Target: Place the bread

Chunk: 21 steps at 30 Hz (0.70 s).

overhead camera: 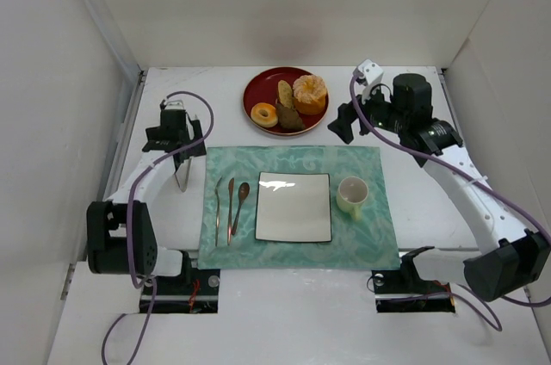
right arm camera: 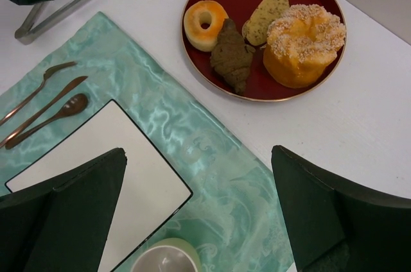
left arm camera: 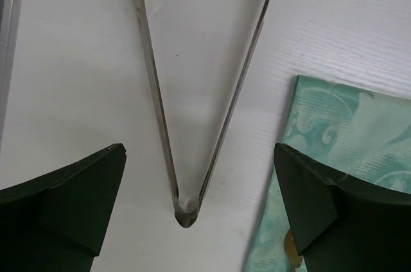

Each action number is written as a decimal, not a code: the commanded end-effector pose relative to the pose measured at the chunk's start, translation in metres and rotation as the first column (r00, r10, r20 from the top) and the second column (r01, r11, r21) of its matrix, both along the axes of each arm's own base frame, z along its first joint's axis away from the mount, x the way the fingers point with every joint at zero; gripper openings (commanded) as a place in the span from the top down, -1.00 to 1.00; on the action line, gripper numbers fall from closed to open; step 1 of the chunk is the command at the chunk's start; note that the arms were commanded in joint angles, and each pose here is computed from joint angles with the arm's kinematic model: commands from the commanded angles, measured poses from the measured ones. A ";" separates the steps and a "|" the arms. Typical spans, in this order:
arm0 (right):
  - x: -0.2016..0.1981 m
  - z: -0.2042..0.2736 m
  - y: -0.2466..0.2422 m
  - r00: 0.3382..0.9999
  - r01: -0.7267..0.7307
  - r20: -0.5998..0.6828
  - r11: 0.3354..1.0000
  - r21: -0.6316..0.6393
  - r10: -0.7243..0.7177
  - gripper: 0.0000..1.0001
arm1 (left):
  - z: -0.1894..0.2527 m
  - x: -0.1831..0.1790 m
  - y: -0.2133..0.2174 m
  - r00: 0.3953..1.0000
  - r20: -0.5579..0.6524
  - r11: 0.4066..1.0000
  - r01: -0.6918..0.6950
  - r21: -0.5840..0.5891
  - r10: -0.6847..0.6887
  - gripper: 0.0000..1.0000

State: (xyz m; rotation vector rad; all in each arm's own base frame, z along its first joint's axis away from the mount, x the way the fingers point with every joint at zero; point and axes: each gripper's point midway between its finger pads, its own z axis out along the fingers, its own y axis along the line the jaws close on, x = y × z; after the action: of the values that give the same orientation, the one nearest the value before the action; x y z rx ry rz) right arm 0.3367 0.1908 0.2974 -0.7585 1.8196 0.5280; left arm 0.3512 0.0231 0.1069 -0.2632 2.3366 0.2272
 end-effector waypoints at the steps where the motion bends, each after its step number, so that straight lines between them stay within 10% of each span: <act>1: -0.009 0.019 0.003 0.998 -0.036 0.056 0.999 0.024 0.035 -1.00 | 0.010 0.010 0.014 0.999 0.020 0.999 -0.040 0.036 0.039 -1.00; 21: -0.010 0.022 0.003 0.997 -0.036 0.065 0.999 0.027 0.034 -1.00 | -0.038 0.021 0.015 0.994 -0.106 1.000 0.008 -0.004 -0.009 -1.00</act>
State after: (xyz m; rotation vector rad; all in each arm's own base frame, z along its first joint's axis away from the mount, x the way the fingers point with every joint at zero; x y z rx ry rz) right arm 0.3316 0.1911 0.3040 -0.7652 1.7992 0.5375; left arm 0.3528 0.0389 0.0518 -0.2669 2.4998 0.2645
